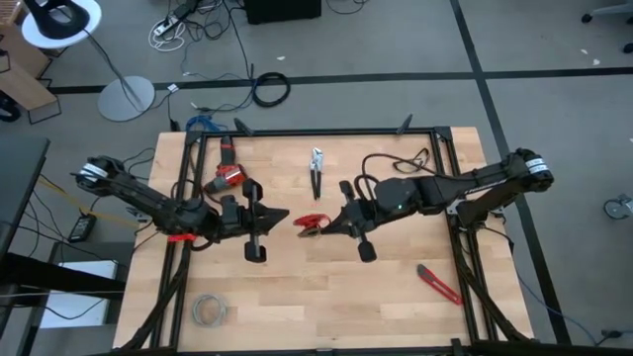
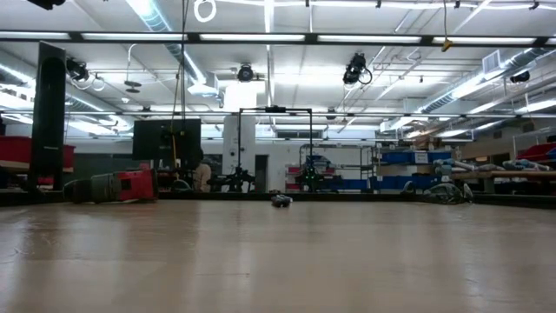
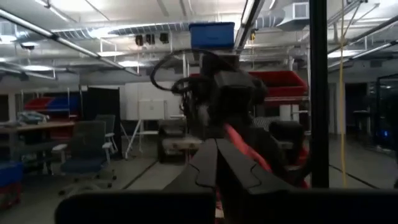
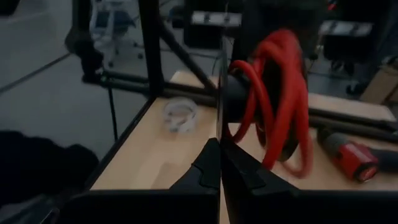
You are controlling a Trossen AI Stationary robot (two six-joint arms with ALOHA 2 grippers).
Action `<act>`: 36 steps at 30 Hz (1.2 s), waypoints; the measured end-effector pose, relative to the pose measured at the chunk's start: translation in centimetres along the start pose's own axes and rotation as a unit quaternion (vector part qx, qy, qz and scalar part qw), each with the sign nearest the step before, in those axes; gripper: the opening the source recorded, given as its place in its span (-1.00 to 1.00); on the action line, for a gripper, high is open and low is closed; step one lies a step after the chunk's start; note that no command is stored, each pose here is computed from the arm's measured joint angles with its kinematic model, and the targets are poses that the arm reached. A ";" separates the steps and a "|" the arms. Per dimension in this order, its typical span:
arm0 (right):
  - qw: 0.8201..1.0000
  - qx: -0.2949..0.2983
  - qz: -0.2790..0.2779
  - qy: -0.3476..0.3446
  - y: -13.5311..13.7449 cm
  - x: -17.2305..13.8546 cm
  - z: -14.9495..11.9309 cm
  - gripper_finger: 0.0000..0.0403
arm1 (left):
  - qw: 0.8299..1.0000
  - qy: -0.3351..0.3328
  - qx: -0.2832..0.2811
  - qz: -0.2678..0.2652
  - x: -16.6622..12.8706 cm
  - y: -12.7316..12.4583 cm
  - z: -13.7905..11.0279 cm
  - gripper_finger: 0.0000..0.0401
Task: Coil cords
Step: Uncoil the red wire from the black spool
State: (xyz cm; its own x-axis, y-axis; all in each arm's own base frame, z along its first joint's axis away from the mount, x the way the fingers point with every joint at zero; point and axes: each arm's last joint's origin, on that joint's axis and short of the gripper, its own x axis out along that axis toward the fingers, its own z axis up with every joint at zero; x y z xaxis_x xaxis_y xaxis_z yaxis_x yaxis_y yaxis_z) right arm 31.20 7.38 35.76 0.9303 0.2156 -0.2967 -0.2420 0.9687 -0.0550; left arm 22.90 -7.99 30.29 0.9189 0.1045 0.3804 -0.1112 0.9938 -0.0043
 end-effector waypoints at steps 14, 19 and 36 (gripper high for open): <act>0.998 -0.022 -0.018 -0.052 0.0 -0.1 1.0 -1.00 | 0.998 0.054 0.027 -0.013 -0.4 -0.5 -0.8 -0.95; 0.993 -0.049 -0.026 -0.102 -0.1 -0.3 2.0 -1.00 | 0.998 0.061 0.029 0.017 -0.4 -0.3 -0.9 -0.89; 0.974 -0.100 -0.069 -0.191 -1.7 -0.7 3.7 -1.00 | 0.999 0.032 0.001 -0.004 0.0 -0.6 -1.1 -0.15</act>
State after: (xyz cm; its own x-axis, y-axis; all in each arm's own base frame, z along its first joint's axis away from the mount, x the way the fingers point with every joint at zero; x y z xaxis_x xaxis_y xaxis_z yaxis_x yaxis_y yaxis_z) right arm 31.96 5.99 39.56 0.9832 0.1519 0.1016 -0.1204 0.9565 -0.2658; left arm 23.33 -8.54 29.30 0.9422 0.0993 0.3199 -0.1047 0.9945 -0.0004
